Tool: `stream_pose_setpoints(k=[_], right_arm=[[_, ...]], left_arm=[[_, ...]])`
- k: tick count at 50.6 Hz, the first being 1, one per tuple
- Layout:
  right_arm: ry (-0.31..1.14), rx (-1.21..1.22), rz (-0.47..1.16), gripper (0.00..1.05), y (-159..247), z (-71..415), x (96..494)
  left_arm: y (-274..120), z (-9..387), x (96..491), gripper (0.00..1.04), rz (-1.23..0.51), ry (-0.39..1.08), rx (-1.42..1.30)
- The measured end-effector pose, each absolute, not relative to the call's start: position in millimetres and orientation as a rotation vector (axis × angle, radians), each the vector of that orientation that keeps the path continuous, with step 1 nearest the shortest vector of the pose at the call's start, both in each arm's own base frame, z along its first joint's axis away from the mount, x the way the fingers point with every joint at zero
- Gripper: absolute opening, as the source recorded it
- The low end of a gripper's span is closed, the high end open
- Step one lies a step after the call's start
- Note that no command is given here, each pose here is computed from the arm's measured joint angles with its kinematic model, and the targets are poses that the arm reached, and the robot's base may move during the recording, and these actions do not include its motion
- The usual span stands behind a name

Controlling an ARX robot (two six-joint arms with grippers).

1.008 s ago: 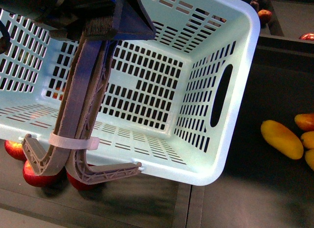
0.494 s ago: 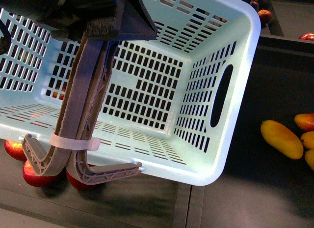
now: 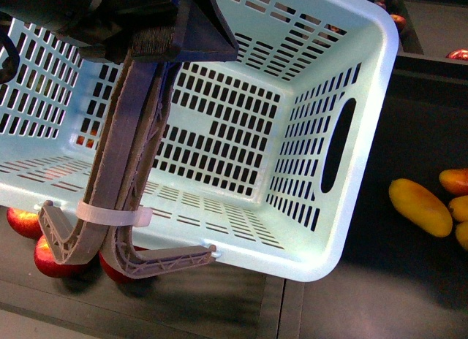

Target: Pick mango and avocado into basket

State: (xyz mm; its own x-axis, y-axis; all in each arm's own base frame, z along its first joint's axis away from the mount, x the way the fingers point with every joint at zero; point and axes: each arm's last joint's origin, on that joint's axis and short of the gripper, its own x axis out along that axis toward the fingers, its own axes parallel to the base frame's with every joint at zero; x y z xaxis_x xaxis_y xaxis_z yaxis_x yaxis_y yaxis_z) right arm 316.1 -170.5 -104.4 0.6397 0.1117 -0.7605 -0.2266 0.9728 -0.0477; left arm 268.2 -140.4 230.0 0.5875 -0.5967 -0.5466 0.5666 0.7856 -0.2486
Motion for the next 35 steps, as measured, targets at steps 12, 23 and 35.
stream_pose_setpoints(k=[12,23,35], right_arm=[[0.858,-0.122,0.161,0.64,-171,-107,310],[0.807,-0.051,0.122,0.62,-170,-86,302],[0.624,0.07,0.103,0.62,-163,1,300]], left_arm=[[-140,230,268,0.07,-0.677,0.655,-0.049],[-140,230,268,0.07,-0.677,0.655,-0.05],[-140,230,268,0.07,-0.677,0.655,-0.05]])
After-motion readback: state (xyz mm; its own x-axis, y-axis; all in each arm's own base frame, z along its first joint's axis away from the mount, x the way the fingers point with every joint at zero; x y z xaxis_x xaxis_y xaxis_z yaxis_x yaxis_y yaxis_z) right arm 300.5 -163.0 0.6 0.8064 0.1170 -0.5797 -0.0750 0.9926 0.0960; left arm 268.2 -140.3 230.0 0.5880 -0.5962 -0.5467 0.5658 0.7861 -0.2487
